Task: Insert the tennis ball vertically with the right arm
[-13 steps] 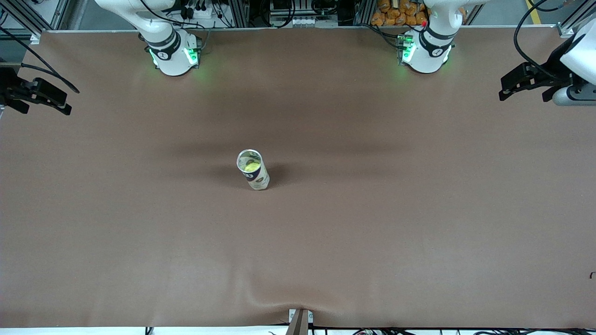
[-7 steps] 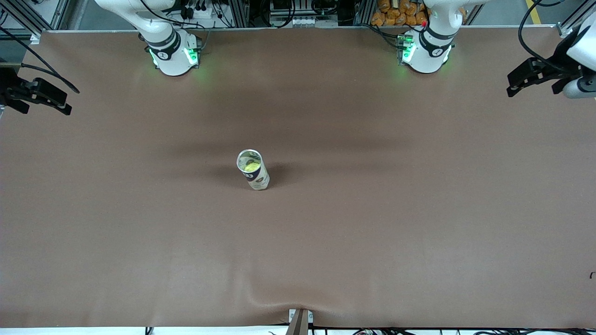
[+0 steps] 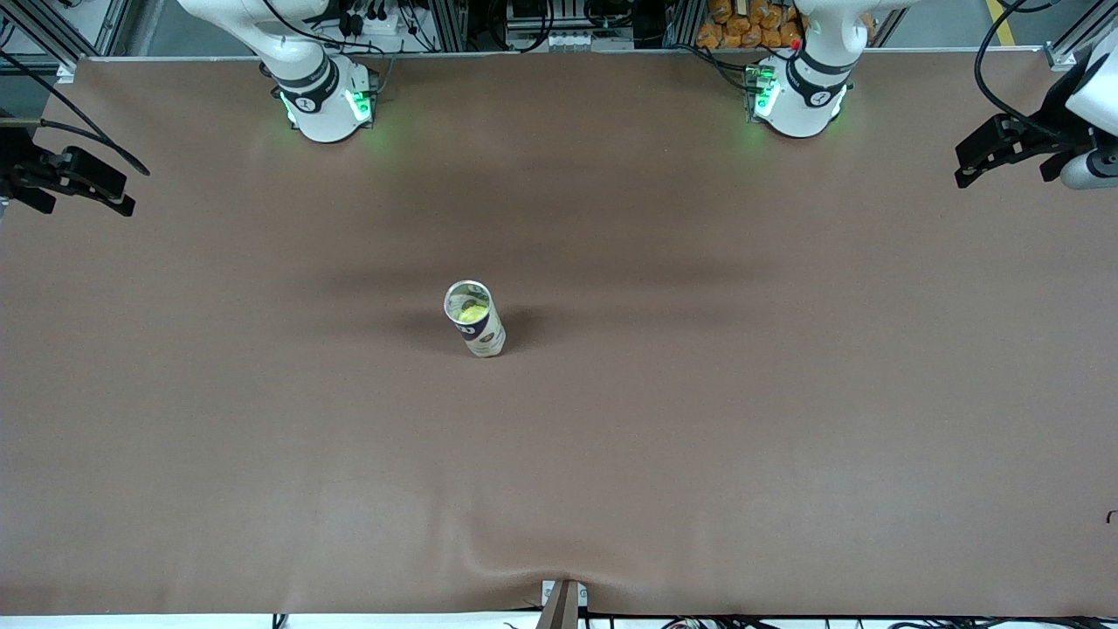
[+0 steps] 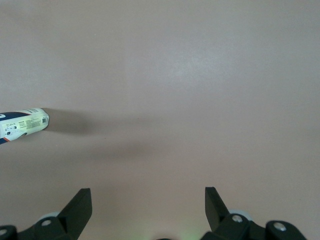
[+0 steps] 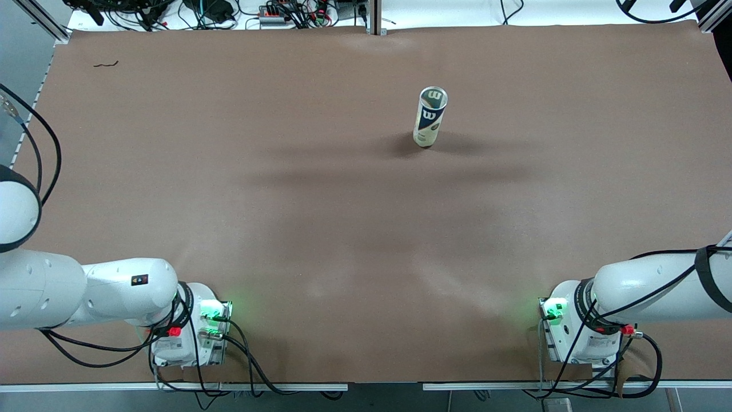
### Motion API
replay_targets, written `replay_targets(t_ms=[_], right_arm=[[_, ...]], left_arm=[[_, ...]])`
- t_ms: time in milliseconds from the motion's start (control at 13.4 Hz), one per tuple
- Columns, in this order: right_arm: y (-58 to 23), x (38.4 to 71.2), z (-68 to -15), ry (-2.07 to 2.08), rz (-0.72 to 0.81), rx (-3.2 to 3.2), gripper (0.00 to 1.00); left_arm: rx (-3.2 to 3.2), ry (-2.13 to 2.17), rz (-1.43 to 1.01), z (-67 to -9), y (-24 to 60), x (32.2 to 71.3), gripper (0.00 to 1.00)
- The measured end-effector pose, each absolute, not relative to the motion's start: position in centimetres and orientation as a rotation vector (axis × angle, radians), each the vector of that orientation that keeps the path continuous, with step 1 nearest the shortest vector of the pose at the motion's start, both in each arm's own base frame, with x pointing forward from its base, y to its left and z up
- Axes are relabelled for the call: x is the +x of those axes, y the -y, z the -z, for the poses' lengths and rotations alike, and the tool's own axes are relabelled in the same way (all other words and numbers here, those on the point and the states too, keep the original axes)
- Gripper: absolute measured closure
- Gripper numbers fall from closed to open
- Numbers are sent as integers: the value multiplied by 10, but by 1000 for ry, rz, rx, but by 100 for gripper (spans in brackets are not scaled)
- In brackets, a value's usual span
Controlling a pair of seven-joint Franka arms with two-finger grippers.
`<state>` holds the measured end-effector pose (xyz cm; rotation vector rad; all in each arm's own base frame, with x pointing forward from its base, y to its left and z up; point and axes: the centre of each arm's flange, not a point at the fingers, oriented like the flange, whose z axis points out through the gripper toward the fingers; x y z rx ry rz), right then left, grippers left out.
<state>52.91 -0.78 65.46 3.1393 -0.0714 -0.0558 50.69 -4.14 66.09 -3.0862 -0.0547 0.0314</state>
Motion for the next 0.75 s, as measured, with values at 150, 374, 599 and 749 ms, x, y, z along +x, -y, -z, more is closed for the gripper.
replay_targets(t_ms=[150, 374, 599, 749], right_arm=[[8, 529, -655, 71, 56, 3139, 0], [8, 529, -654, 71, 56, 3139, 0], [8, 529, -654, 71, 57, 3139, 0], [8, 529, -654, 71, 58, 3139, 0]], left_arm=[[-3089, -3, -35, -660, 39, 510, 0], [-3089, -21, -52, -657, 39, 511, 0], [-3101, -50, -49, -660, 43, 511, 0], [-3123, -57, -52, -660, 45, 511, 0]])
